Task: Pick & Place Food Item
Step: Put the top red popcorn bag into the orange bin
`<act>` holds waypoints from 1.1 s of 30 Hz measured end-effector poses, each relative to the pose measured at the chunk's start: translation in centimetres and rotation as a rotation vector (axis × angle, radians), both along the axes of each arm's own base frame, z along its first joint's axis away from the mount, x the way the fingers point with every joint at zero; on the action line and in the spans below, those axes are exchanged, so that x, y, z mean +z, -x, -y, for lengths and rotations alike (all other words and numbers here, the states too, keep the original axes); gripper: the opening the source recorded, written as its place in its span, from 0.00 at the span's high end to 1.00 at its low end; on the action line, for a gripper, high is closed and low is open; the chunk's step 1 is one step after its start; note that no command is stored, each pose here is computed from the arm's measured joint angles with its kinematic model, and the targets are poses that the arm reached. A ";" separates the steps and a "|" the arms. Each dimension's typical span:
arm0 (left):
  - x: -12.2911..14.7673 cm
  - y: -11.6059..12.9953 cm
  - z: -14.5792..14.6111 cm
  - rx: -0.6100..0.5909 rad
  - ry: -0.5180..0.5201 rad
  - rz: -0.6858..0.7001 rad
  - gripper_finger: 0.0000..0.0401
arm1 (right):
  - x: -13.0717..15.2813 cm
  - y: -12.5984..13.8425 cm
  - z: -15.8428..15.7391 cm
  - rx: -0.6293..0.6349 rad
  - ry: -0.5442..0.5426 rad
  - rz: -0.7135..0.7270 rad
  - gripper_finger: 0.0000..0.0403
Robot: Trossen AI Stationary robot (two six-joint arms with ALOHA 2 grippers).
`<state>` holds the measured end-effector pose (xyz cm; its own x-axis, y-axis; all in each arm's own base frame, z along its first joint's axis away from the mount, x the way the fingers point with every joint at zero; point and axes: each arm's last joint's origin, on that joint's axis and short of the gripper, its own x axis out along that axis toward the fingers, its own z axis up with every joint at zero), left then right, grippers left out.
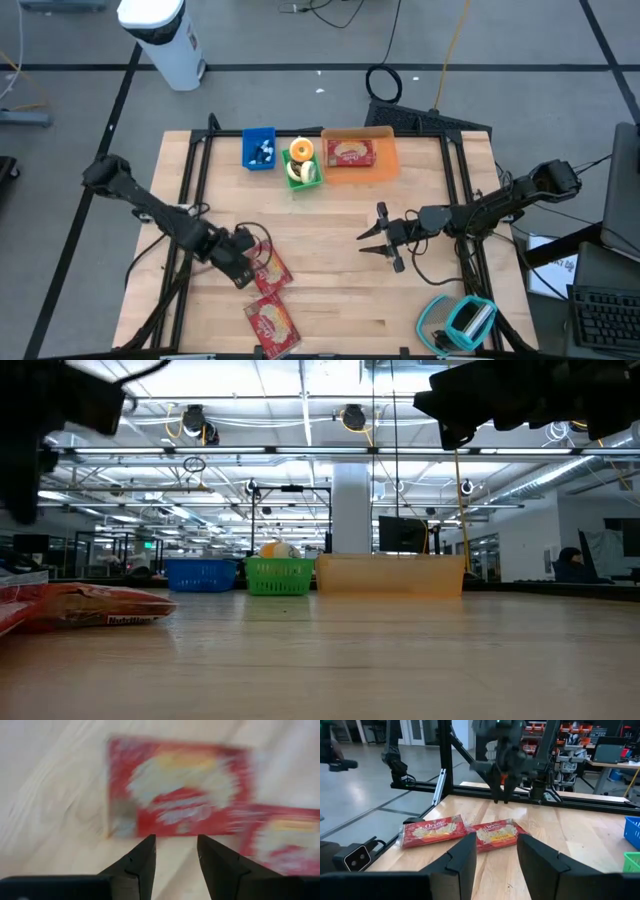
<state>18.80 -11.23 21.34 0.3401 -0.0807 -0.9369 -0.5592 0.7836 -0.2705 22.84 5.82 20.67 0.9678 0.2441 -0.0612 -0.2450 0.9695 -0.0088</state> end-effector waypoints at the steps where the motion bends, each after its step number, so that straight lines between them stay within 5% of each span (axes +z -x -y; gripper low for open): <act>1: -0.7 0.1 0.2 0.025 -0.011 -0.040 0.64 | 0.0 0.0 0.0 0.000 0.001 -0.002 0.68; 10: -4.2 -0.5 -0.1 0.135 -0.144 -0.142 0.61 | -0.1 0.0 0.0 0.002 0.003 -0.006 0.68; 22: -6.4 -2.3 -1.3 0.069 -0.231 -0.195 0.41 | -0.1 0.0 0.0 0.003 -0.003 -0.007 0.68; 27: -6.8 -3.0 -1.4 0.020 -0.219 -0.178 0.44 | -0.1 0.0 0.0 0.003 -0.003 -0.008 0.68; 33: -6.8 -3.8 -1.4 -0.053 -0.210 -0.121 0.59 | -0.1 0.0 0.0 0.002 -0.002 -0.015 0.68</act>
<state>22.64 -9.79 14.53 0.2252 0.1053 -0.9686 -0.5338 0.8450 -0.0323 22.83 5.82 20.53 0.9662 0.2466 -0.0752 -0.2475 0.9689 -0.0036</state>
